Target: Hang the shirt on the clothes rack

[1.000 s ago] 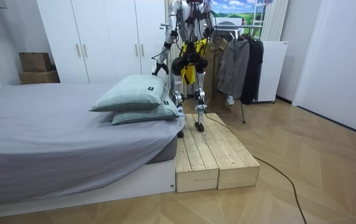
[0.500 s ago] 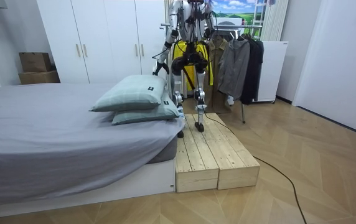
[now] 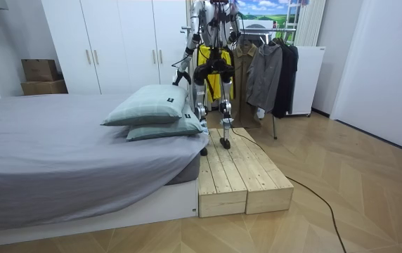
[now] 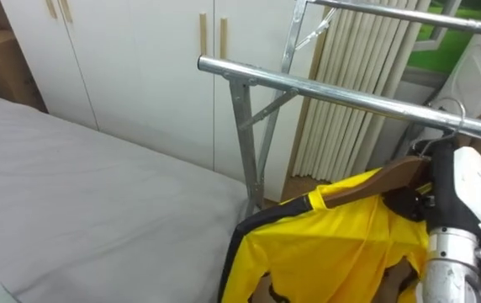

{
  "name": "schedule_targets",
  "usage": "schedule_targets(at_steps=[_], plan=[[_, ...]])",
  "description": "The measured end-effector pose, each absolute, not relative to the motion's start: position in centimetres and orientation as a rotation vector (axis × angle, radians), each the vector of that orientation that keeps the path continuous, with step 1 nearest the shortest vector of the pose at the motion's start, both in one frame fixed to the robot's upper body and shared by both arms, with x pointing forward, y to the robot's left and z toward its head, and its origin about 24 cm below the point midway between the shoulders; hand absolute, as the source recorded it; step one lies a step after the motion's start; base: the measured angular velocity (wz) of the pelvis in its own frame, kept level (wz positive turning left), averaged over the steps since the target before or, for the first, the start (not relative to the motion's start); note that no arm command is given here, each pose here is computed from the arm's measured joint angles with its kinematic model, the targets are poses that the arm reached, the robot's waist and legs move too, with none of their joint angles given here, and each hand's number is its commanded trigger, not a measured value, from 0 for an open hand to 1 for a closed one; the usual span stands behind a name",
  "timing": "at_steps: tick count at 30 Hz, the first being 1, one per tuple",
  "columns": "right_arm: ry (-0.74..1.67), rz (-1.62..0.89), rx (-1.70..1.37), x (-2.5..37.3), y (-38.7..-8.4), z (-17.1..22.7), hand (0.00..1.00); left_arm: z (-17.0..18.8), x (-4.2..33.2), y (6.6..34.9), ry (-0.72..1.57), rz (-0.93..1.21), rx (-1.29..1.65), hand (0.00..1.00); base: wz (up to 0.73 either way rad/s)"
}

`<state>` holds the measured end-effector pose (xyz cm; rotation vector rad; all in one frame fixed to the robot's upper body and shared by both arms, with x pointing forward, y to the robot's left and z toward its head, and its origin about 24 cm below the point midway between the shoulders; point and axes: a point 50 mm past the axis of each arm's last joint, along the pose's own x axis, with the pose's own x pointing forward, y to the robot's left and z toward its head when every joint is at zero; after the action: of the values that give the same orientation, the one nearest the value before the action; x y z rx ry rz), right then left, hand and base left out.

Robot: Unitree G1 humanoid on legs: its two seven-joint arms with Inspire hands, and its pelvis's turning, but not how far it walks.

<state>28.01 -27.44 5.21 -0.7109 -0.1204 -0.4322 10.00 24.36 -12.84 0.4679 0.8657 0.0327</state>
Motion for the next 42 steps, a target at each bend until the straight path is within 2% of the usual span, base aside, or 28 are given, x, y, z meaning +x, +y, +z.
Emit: schedule_targets(at_steps=[19, 42], plan=[[-0.073, -0.279, -0.657, 29.3, -27.2, 5.9, 1.0, -12.7, 10.3, 24.6, 0.856, 0.026, 0.499, 0.0, 0.02], [0.093, -0.298, -0.625, 28.9, -29.1, 2.8, 1.0, -12.5, 10.1, 24.8, 0.834, 0.042, 0.503, 0.0, 0.02]])
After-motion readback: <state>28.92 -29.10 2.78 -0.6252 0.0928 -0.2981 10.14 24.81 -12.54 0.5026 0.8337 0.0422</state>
